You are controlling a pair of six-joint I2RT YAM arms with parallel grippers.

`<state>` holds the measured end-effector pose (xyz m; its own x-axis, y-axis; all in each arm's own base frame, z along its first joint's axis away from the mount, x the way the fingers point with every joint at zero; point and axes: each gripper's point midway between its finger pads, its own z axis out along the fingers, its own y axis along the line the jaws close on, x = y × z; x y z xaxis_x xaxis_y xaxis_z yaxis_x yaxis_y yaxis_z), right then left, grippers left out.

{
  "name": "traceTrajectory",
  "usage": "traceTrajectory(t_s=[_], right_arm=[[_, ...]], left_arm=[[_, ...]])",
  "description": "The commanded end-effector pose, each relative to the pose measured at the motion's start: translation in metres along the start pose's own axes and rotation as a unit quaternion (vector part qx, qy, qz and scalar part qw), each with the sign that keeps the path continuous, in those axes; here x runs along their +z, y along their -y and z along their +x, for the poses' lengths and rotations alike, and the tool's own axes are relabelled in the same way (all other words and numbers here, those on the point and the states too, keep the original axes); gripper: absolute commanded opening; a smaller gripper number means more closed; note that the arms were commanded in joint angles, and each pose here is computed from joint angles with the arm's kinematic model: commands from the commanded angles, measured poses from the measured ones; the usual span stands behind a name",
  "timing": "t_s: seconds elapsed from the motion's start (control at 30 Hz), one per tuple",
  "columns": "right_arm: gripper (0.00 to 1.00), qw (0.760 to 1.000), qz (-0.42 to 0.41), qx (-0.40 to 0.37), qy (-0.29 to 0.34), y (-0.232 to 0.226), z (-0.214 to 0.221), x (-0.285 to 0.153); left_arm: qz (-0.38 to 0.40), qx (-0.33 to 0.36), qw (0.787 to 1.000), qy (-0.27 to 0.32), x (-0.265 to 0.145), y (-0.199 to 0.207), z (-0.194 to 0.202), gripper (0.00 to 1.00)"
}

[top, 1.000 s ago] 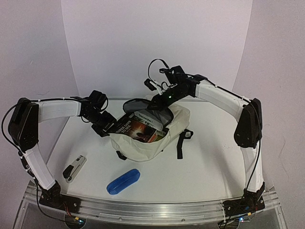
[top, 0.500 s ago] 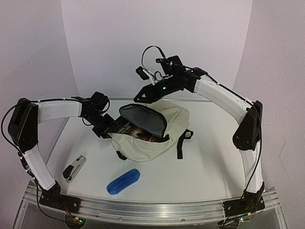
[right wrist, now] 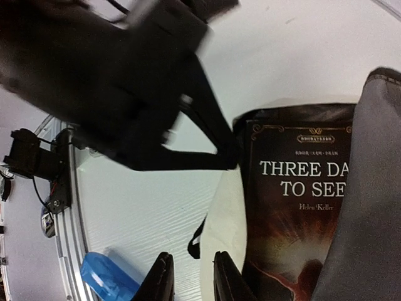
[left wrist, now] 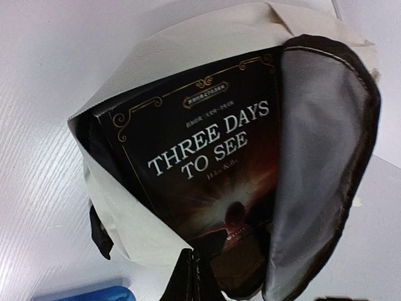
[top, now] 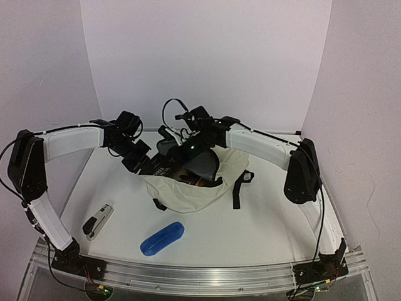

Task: Pack the student bag
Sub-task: Adjust the student bag at the center of the board.

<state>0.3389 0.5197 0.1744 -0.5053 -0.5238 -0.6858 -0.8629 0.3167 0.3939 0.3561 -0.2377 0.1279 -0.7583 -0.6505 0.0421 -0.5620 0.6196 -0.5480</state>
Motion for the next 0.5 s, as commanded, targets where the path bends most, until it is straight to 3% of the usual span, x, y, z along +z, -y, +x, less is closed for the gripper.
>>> traceTrajectory(t_s=[0.0, 0.03, 0.13, 0.17, 0.47], right_arm=[[0.21, 0.999, 0.026, 0.002, 0.032, 0.019, -0.018, 0.007], [0.2, 0.999, 0.029, 0.004, 0.03, 0.021, -0.016, 0.01], [0.2, 0.999, 0.03, 0.004, 0.03, 0.022, -0.014, 0.011], [0.2, 0.999, 0.03, 0.003, 0.031, 0.023, -0.014, 0.011], [0.19, 0.997, 0.072, -0.003, 0.025, 0.044, -0.003, 0.022]], left_arm=[[0.04, 0.006, 0.999, 0.029, -0.045, 0.021, 0.0, 0.0], [0.026, -0.006, 0.999, 0.028, -0.043, 0.012, 0.001, 0.03], [0.011, -0.029, 0.999, 0.025, -0.031, -0.005, 0.002, 0.46], [0.011, -0.034, 0.999, 0.024, -0.027, -0.008, 0.002, 0.51], [-0.002, -0.036, 0.999, 0.018, 0.006, -0.003, -0.016, 0.55]])
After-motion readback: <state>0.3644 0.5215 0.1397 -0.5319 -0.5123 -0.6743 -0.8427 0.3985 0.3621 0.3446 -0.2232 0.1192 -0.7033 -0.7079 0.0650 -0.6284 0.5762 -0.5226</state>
